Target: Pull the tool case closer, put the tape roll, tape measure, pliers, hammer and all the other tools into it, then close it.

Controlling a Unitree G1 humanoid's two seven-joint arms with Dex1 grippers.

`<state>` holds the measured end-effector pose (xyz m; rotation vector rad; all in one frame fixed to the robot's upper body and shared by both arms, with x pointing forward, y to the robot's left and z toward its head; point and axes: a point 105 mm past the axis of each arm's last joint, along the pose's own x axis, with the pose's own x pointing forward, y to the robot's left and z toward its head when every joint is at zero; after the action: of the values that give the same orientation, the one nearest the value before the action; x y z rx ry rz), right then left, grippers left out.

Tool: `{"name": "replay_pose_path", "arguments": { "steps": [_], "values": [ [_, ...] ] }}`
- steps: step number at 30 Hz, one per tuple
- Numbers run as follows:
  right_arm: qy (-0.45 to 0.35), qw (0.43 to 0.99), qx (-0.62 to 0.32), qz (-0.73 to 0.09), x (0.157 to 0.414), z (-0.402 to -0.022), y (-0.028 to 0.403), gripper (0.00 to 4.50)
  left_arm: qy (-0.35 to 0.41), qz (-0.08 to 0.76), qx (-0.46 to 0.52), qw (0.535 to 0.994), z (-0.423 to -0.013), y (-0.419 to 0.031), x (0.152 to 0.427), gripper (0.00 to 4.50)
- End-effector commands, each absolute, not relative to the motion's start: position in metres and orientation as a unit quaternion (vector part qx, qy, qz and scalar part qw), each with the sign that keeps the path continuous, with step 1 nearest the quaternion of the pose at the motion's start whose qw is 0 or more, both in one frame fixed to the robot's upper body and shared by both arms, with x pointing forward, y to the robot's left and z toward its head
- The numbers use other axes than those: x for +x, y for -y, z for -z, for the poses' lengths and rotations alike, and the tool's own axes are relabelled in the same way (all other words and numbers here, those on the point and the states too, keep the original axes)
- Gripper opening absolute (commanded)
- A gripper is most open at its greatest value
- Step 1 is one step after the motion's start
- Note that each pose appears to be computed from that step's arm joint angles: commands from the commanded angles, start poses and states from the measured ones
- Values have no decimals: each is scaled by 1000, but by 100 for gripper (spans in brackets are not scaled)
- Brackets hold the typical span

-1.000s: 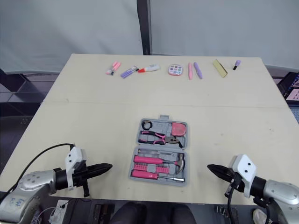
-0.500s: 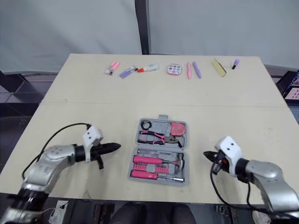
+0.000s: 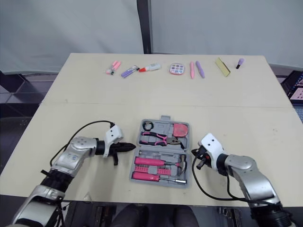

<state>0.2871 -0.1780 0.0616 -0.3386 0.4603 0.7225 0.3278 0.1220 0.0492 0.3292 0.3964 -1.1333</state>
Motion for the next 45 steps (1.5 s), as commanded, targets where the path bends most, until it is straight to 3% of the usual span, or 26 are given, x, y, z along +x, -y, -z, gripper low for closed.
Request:
{"name": "replay_pose_path", "arguments": {
  "steps": [1,33,45],
  "values": [
    [-215,898,-167,-344,290,-65,176,4,-173,537,161,810,-52,-114,328,0],
    [-211,876,-168,-400,289,-67,145,4,-173,564,137,796,-44,-86,308,0],
    [-217,865,-160,-424,272,-68,135,4,-179,573,130,789,-46,-84,288,0]
  ]
}}
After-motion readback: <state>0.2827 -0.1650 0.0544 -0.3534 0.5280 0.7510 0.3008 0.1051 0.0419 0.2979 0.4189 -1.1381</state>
